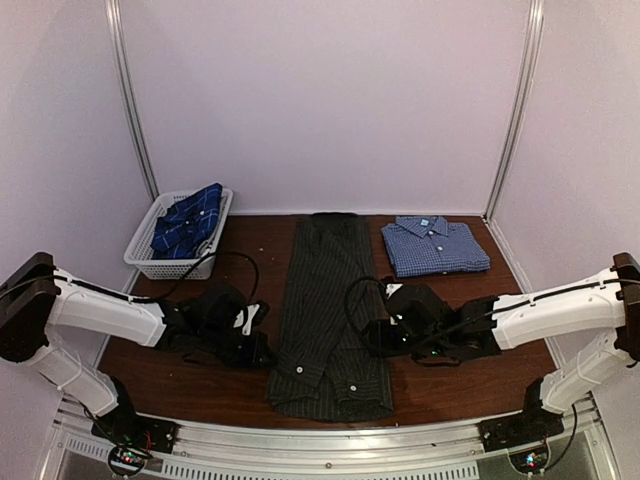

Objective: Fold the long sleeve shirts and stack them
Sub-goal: Adjust the sleeve at the center of the board.

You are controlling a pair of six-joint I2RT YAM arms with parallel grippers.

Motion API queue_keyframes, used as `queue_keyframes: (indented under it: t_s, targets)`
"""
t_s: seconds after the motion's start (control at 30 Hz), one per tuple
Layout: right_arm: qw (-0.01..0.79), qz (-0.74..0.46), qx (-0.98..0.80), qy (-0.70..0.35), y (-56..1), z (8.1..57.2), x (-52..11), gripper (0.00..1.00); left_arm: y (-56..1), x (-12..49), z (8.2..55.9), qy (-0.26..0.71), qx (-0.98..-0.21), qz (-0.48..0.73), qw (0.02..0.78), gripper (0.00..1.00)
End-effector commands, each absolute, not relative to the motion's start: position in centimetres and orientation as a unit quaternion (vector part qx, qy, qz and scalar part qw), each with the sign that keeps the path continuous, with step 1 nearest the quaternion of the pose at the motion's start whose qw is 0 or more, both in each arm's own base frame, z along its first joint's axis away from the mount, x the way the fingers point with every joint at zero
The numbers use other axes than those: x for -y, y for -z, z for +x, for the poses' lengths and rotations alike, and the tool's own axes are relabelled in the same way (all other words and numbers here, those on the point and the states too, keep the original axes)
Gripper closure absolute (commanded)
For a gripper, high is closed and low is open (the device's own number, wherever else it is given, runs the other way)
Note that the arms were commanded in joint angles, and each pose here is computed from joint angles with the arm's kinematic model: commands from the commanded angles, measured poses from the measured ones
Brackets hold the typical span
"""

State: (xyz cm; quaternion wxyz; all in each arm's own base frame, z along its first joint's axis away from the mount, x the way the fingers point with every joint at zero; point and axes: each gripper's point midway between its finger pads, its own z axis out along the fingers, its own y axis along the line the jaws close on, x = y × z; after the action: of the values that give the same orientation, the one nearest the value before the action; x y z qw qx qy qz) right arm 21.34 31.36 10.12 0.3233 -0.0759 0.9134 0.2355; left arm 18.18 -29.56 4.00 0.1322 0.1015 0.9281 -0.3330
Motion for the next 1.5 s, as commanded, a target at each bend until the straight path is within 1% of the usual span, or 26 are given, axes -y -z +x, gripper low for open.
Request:
queue_keyframes:
  t_s: [0.0, 0.3, 0.47, 0.63, 0.77, 0.93, 1.0, 1.1, 1.13, 1.17, 1.27, 1.33, 1.47]
  targets:
    - [0.327, -0.060, -0.918, -0.214, -9.6, 21.7, -29.9, 0.49, -4.3, 30.3, 17.9, 0.349, -0.924, 0.101, 0.124, 1.00]
    - [0.301, -0.066, -0.926, -0.219, -8.6, 20.6, -29.8, 0.51, -3.5, 30.0, 17.0, 0.344, -0.928, 0.101, 0.102, 1.00]
    - [0.293, -0.072, -0.929, -0.213, -8.0, 20.1, -29.6, 0.52, -2.5, 29.5, 15.7, 0.334, -0.934, 0.105, 0.073, 1.00]
    - [0.288, -0.076, -0.931, -0.209, -7.6, 19.9, -29.7, 0.52, -2.4, 29.7, 15.1, 0.331, -0.935, 0.114, 0.063, 1.00]
    - [0.293, -0.074, -0.931, -0.204, -7.6, 20.3, -29.7, 0.52, -1.9, 29.6, 14.9, 0.325, -0.937, 0.118, 0.056, 1.00]
    - [0.314, -0.063, -0.925, -0.203, -8.8, 21.5, -29.7, 0.52, -2.8, 29.8, 15.4, 0.324, -0.935, 0.125, 0.070, 0.99]
    - [0.322, -0.057, -0.922, -0.209, -9.6, 22.4, -29.7, 0.52, -3.5, 29.7, 15.7, 0.318, -0.936, 0.130, 0.082, 0.86]
    - [0.338, -0.048, -0.913, -0.223, -11.0, 24.1, -30.0, 0.52, -4.3, 29.1, 15.9, 0.301, -0.939, 0.136, 0.093, 0.63]
    - [0.342, -0.046, -0.911, -0.227, -11.5, 24.7, -30.2, 0.52, -4.8, 28.8, 16.2, 0.295, -0.940, 0.136, 0.101, 0.58]
    - [0.348, -0.044, -0.907, -0.232, -12.0, 25.5, -30.3, 0.52, -5.4, 28.5, 16.5, 0.287, -0.941, 0.137, 0.112, 0.54]
    - [0.362, -0.043, -0.897, -0.251, -13.5, 27.9, -31.0, 0.52, -7.7, 27.9, 18.8, 0.262, -0.941, 0.143, 0.159, 0.52]
    - [0.374, -0.044, -0.888, -0.264, -14.6, 29.7, -31.5, 0.55, -9.7, 28.2, 21.2, 0.273, -0.932, 0.144, 0.188, 0.53]
    - [0.388, -0.046, -0.877, -0.279, -16.0, 33.2, -32.5, 0.64, -13.9, 30.2, 26.7, 0.299, -0.905, 0.159, 0.256, 0.55]
